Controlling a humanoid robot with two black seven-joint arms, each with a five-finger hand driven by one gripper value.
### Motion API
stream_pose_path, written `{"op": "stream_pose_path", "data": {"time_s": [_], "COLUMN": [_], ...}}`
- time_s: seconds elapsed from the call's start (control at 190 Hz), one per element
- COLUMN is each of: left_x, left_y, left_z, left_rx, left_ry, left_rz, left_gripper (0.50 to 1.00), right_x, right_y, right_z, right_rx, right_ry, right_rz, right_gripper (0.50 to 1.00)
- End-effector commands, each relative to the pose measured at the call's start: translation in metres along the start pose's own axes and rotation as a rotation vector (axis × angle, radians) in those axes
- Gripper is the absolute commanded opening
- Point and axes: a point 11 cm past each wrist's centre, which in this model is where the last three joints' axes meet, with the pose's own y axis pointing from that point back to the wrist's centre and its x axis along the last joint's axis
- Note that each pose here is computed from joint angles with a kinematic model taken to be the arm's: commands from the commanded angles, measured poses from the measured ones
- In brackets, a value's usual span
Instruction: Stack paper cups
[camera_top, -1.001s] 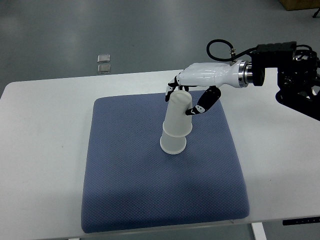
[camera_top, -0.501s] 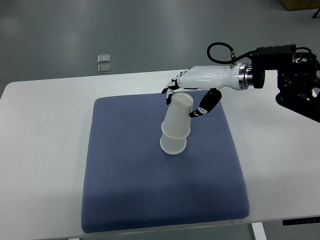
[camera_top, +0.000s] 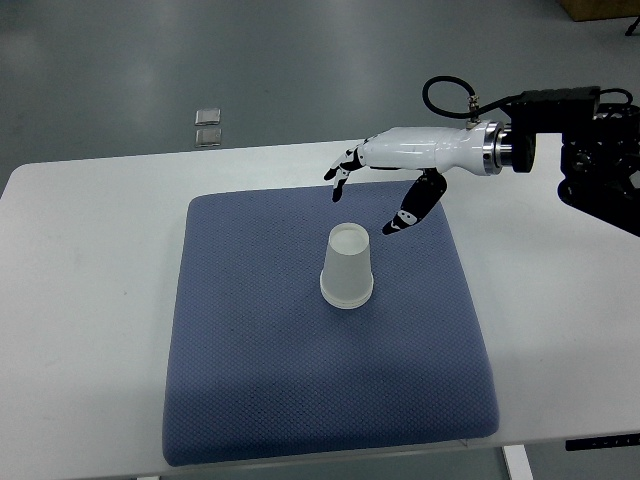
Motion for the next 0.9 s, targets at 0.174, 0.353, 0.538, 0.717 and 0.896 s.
{"op": "stream_pose_path", "data": {"time_s": [0.174,0.353,0.538,0.717,0.896], "left_x": [0.000,0.000,0.001,0.000,0.000], "left_y": [0.000,0.000,0.000,0.000,0.000], "left_z": [0.000,0.000,0.000,0.000,0.000], "left_rx": [0.000,0.000,0.000,0.000,0.000], "left_ry": [0.000,0.000,0.000,0.000,0.000], "left_rz": [0.000,0.000,0.001,0.000,0.000], "left_gripper": [1.000,1.000,1.000,1.000,1.000], "right_x": [0.027,0.014,-0.018,-0.039,-0.058], "right_y": [0.022,0.037,0.040,0.036,0.029], "right_z": [0.065,0.131,0.164,0.174,0.181], "right_rx": [-0.126,-0.292,-0.382,-0.419,-0.424], "right_ry": [-0.446,-0.707,-0.970,-1.166,-1.376], "right_rz": [0.277,0.540,0.707,0.871,0.979], "right_gripper": [0.887,0.887,0.887,0.887,0.889]}}
